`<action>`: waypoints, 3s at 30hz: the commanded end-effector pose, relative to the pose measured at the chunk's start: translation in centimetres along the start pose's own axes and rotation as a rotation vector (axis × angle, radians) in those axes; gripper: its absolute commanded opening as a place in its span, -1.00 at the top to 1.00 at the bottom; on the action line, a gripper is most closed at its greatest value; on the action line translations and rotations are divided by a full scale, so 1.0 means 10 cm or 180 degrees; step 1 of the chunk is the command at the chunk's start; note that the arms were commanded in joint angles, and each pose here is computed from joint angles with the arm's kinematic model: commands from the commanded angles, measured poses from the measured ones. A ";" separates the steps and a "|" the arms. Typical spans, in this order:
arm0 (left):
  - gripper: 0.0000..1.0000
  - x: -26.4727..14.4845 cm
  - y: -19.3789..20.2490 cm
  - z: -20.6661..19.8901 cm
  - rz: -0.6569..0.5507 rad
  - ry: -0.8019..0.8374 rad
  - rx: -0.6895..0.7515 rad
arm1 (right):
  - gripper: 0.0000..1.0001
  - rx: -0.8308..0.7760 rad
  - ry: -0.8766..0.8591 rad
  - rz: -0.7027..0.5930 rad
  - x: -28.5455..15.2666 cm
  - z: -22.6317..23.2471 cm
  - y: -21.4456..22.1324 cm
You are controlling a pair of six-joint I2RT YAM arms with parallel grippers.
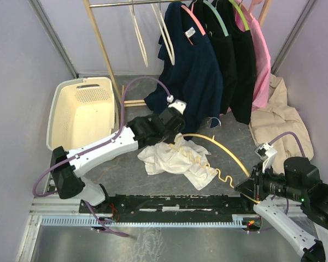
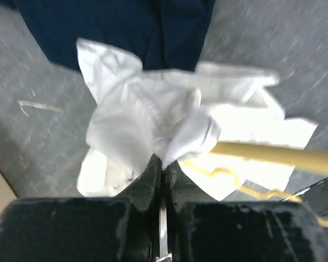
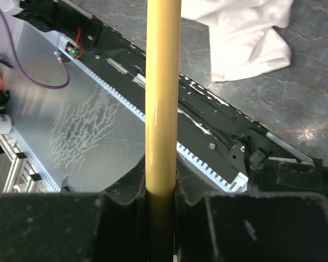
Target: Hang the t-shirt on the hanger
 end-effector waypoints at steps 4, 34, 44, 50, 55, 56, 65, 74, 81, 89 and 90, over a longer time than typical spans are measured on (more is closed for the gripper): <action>0.95 -0.14 0.41 -0.04 -0.0024 0.0119 -0.0494 | 0.97 -0.0349 -0.0044 -0.0124 0.13 0.03 -0.22; 0.95 -0.53 0.24 0.29 -0.0238 -0.0358 -0.0527 | 0.97 -0.1015 -0.0700 -0.0072 0.73 0.29 -0.73; 0.94 -0.96 -0.34 0.46 -0.0566 -0.0476 -0.0399 | 0.97 -0.1154 -0.0657 -0.0436 0.50 0.52 -1.01; 0.94 -1.41 -1.00 0.58 -0.0951 -0.0504 -0.0327 | 0.97 -0.1094 -0.0836 -0.0812 0.37 0.74 -1.21; 0.93 -1.77 -1.36 0.65 -0.1282 -0.0380 -0.0341 | 0.97 -0.0998 -0.1080 -0.1145 0.28 0.94 -1.37; 0.92 -1.83 -1.40 0.64 -0.1348 -0.0310 -0.0345 | 0.97 -0.0983 -0.1150 -0.1233 0.25 0.99 -1.40; 0.90 -1.92 -1.31 0.61 -0.1381 -0.0107 -0.0357 | 0.97 -0.0921 -0.1228 -0.1558 0.07 1.06 -1.44; 0.91 -1.34 -0.69 0.39 -0.0716 -0.0014 -0.0253 | 0.97 -0.0735 -0.0517 -0.0757 0.01 0.50 -0.74; 0.92 -0.94 -0.17 0.29 -0.0283 -0.0044 -0.0277 | 0.97 -0.0338 -0.0199 -0.0030 0.05 0.18 -0.25; 0.94 -0.57 0.46 0.17 0.0009 0.0004 -0.0438 | 0.97 -0.0473 -0.0398 0.0190 -0.04 0.26 -0.15; 0.93 -0.56 0.49 0.18 0.0007 0.0002 -0.0453 | 0.97 -0.0510 -0.0421 0.0177 -0.04 0.28 -0.17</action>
Point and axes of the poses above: each gripper's point midway between its finger pads, its own x axis out along the fingers, its own z axis along the line the jaws close on, y = z × x, the point moved 5 cm from there along -x, back along the fingers, and after that the axes turned 13 degrees about x, right-handed, at the moved point
